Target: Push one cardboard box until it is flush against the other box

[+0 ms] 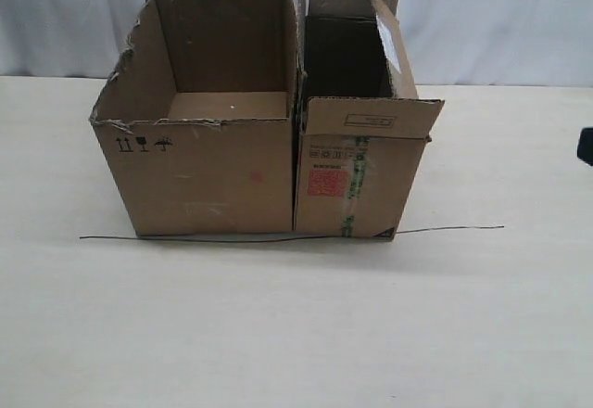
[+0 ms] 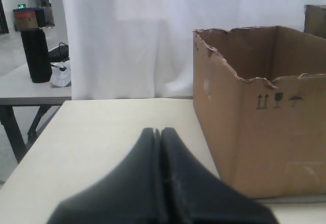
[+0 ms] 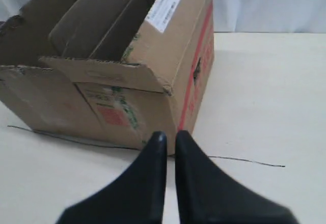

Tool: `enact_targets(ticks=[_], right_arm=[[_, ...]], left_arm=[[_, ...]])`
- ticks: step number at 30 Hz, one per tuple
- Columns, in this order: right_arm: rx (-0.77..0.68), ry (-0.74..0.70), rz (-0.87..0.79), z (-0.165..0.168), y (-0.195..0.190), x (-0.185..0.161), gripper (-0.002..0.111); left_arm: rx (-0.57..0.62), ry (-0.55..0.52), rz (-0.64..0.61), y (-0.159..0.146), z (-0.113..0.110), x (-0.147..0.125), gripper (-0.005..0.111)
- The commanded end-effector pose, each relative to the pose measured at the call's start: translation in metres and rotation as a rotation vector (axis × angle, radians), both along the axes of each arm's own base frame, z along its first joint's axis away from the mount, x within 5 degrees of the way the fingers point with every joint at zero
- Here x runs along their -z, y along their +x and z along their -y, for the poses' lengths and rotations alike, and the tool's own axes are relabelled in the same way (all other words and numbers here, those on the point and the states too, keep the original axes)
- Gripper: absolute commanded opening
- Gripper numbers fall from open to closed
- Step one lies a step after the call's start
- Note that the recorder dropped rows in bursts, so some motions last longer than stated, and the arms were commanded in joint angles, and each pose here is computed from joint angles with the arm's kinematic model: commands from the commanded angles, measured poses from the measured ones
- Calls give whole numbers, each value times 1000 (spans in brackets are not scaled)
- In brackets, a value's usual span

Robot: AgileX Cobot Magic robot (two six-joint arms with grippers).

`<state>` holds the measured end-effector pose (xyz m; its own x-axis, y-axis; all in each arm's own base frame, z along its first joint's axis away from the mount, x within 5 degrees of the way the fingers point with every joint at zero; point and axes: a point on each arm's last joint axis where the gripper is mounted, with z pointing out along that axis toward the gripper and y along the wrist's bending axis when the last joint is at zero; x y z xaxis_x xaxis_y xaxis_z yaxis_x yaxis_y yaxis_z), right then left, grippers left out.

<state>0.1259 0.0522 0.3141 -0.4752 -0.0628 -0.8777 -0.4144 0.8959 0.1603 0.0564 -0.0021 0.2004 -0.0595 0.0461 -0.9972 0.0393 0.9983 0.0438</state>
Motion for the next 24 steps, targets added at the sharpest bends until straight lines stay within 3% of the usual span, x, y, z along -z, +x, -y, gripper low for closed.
enact_targets(ticks=[1,6,12,17,18,20,21,22,24], right_arm=[[-92,28,48,0,-41,2,5],[-127,40,204,9,-79,-9,5],[-71,9,359,18,-89,-1,5],[139,15,394,32,-73,50,5],[190,29,370,35,-69,78,5],[184,-3,393,35,-68,115,5],[185,5,428,36,-69,114,5],[182,-18,316,37,-73,126,5],[189,-40,304,38,-73,127,5]], left_arm=[[0,-3,6,0,0,0,0],[0,-3,4,0,0,0,0],[0,-3,4,0,0,0,0],[0,-3,4,0,0,0,0],[0,-3,4,0,0,0,0],[0,-3,4,0,0,0,0],[0,-3,4,0,0,0,0],[0,-3,4,0,0,0,0],[0,-3,4,0,0,0,0]])
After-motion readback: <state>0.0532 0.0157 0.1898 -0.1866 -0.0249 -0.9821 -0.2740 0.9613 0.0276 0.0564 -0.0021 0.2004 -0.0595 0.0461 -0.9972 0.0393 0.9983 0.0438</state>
